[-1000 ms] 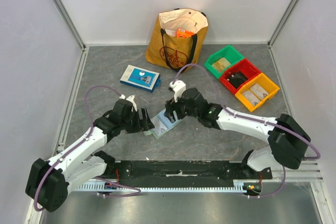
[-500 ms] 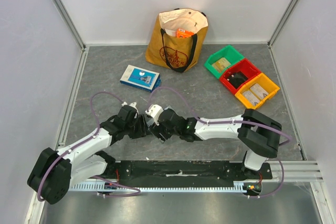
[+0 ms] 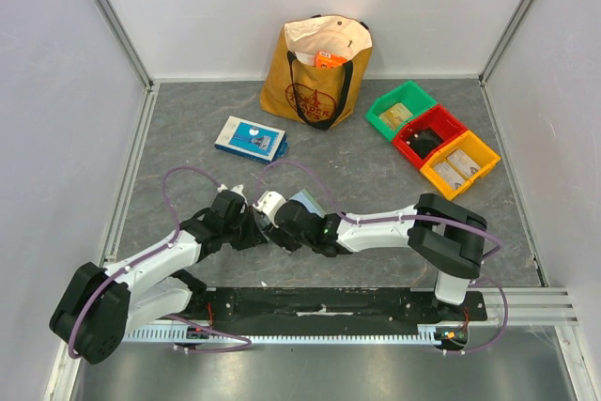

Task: Take the credit cards out of the card holder
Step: Remove the credit card from the card holder.

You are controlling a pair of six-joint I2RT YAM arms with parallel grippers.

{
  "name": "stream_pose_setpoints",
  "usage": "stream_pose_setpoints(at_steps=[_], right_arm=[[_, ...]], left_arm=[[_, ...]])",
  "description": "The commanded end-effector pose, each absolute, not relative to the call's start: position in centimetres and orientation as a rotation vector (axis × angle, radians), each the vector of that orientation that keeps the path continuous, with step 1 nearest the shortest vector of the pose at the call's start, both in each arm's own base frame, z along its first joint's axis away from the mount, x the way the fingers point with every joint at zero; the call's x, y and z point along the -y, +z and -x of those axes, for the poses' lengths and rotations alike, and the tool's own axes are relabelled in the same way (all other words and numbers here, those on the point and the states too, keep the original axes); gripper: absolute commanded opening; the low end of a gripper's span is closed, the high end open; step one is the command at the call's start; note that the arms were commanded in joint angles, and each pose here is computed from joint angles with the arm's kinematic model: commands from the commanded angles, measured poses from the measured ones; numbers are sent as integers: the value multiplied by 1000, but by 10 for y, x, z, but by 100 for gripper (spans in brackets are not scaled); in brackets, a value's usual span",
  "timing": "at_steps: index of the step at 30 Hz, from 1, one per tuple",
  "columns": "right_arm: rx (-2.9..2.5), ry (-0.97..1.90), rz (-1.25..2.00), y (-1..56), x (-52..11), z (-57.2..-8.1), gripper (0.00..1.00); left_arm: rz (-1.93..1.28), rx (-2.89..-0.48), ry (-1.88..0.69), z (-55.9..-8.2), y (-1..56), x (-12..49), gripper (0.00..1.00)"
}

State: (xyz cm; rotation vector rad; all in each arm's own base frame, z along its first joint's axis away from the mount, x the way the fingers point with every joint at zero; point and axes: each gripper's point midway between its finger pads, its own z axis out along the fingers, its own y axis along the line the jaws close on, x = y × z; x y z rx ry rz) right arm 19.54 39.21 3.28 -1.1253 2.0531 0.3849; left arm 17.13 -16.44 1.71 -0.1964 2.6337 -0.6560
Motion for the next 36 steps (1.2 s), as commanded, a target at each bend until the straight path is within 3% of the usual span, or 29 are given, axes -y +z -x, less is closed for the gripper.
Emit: stream_pose_setpoints(at_steps=[1, 4, 14, 24, 36], right_arm=[[-2019, 338, 1107, 40, -399, -205, 61], [-2014, 304, 1101, 41, -395, -208, 57], [-1980, 267, 1024, 71, -389, -219, 20], [-2017, 282, 896, 96, -380, -244, 1], [-2133, 479, 839, 116, -356, -251, 0]], left_arm=[[205, -2626, -655, -172, 14, 165, 2], [199, -2629, -658, -172, 14, 165, 2], [177, -2637, -676, -169, 15, 167, 2], [154, -2644, -684, -166, 15, 169, 2], [115, -2638, -711, -163, 21, 174, 2]])
